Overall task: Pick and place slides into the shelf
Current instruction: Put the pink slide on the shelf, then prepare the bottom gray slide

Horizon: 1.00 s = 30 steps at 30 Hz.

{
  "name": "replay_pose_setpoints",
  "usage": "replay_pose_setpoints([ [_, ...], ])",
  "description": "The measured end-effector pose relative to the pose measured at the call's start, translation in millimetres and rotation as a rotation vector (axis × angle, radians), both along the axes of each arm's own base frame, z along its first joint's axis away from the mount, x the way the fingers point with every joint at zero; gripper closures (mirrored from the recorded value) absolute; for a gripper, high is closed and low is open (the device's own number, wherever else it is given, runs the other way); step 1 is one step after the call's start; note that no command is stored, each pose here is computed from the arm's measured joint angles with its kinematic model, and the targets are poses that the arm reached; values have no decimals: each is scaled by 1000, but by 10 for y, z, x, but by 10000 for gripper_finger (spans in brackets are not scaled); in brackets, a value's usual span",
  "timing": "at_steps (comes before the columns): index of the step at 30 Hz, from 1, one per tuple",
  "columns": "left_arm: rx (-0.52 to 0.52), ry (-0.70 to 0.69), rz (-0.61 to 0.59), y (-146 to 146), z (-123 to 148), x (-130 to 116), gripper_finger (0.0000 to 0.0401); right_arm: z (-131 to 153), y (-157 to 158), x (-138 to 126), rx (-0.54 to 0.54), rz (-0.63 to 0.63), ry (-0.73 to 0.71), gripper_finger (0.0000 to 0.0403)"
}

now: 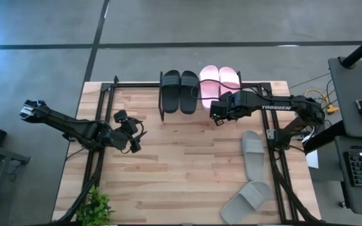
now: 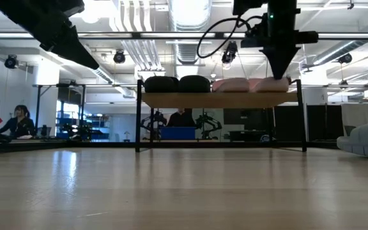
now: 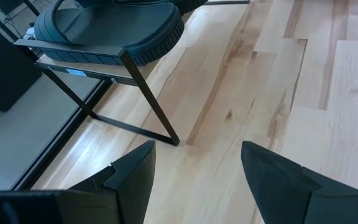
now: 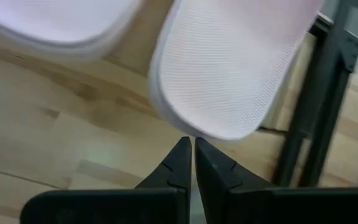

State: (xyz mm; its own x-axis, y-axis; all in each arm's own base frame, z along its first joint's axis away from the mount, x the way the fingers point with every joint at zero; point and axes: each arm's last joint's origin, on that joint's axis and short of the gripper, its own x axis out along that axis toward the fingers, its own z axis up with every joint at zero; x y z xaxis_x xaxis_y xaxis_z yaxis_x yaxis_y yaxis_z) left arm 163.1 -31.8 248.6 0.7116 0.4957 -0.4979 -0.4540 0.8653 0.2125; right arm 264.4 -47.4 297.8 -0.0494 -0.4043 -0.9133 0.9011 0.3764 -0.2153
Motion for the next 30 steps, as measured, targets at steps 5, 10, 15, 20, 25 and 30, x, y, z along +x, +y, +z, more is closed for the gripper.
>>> replay_pose_setpoints([
  [5,0,0,0,0,0,0,178,-14,-10,58,-12,23,-49,390],
  [10,0,0,0,0,0,1,178,35,2,58,-32,31,-60,390],
  [15,0,-1,0,-1,1,1,178,255,110,-2,-75,21,-145,390],
  [20,-40,-1,-40,-16,1,12,178,524,327,-77,-88,67,-247,390],
  [25,-75,-16,-72,-32,13,28,178,707,668,-71,30,217,-319,390],
  [30,-99,-12,-110,-42,18,26,178,771,1068,-92,169,231,-377,390],
])
